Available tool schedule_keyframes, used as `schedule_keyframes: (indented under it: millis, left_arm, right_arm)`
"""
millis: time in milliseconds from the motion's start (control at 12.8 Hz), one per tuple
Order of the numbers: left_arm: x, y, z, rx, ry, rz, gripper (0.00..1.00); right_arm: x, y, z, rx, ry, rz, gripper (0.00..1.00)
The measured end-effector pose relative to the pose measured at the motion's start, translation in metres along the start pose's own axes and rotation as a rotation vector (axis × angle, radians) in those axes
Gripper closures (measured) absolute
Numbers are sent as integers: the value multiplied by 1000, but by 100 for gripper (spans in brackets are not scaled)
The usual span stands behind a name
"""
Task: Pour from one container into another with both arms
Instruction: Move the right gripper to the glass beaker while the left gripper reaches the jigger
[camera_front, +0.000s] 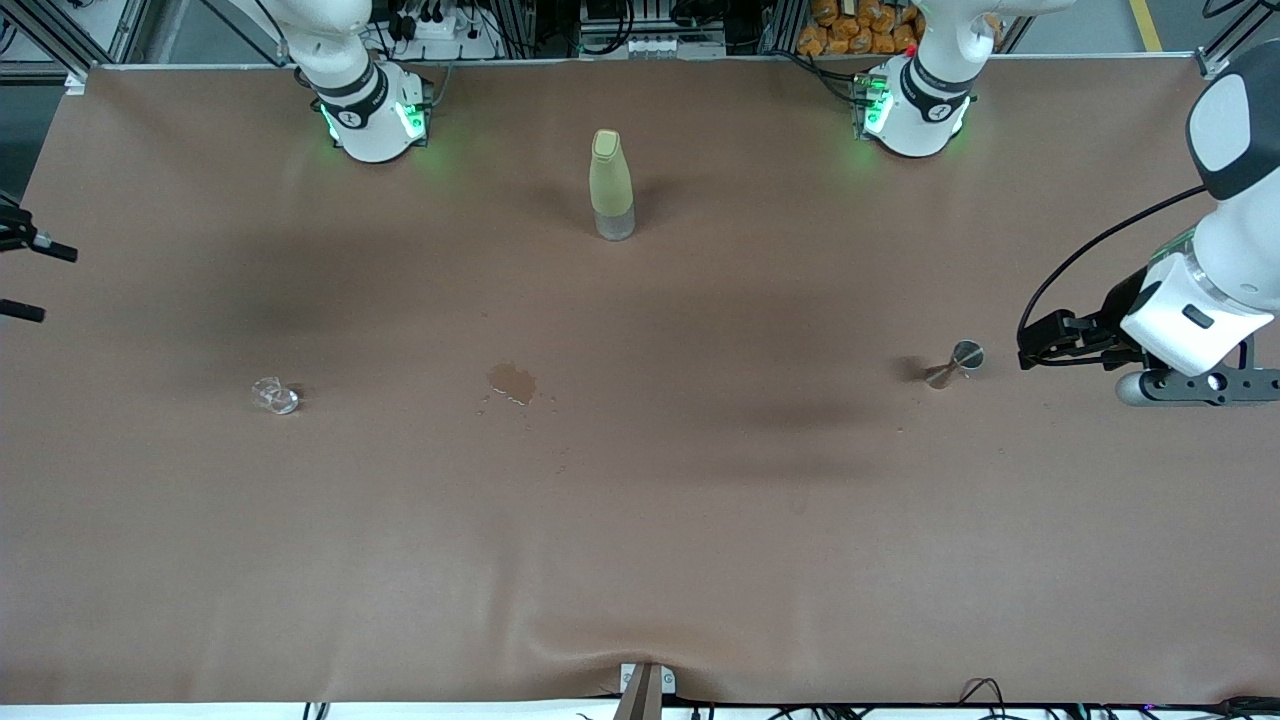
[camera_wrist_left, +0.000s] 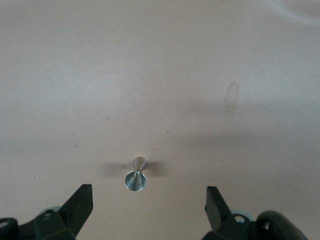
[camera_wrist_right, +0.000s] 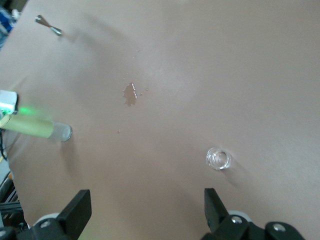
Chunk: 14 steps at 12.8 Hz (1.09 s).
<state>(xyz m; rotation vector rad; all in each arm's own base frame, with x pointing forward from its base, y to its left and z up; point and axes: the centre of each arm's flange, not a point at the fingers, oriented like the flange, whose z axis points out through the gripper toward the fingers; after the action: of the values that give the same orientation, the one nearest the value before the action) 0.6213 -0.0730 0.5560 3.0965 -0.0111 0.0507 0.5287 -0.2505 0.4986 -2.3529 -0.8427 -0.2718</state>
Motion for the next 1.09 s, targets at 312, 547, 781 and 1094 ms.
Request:
schedule_keyframes:
  millis: [312, 547, 781, 1094]
  left_arm:
    - [-1, -4, -7, 0, 11, -4, 0]
    - [-1, -8, -4, 0, 7, 115, 0]
    - [2, -23, 3, -122, 3, 240, 0]
    - [11, -100, 42, -362, 37, 397, 0]
  right_arm:
    - [-24, 37, 23, 90, 132, -170, 0]
    - [-47, 79, 67, 166, 201, -253, 0]
    - [-82, 120, 109, 217, 335, -345, 0]
    - [-97, 157, 144, 204, 501, -436, 0]
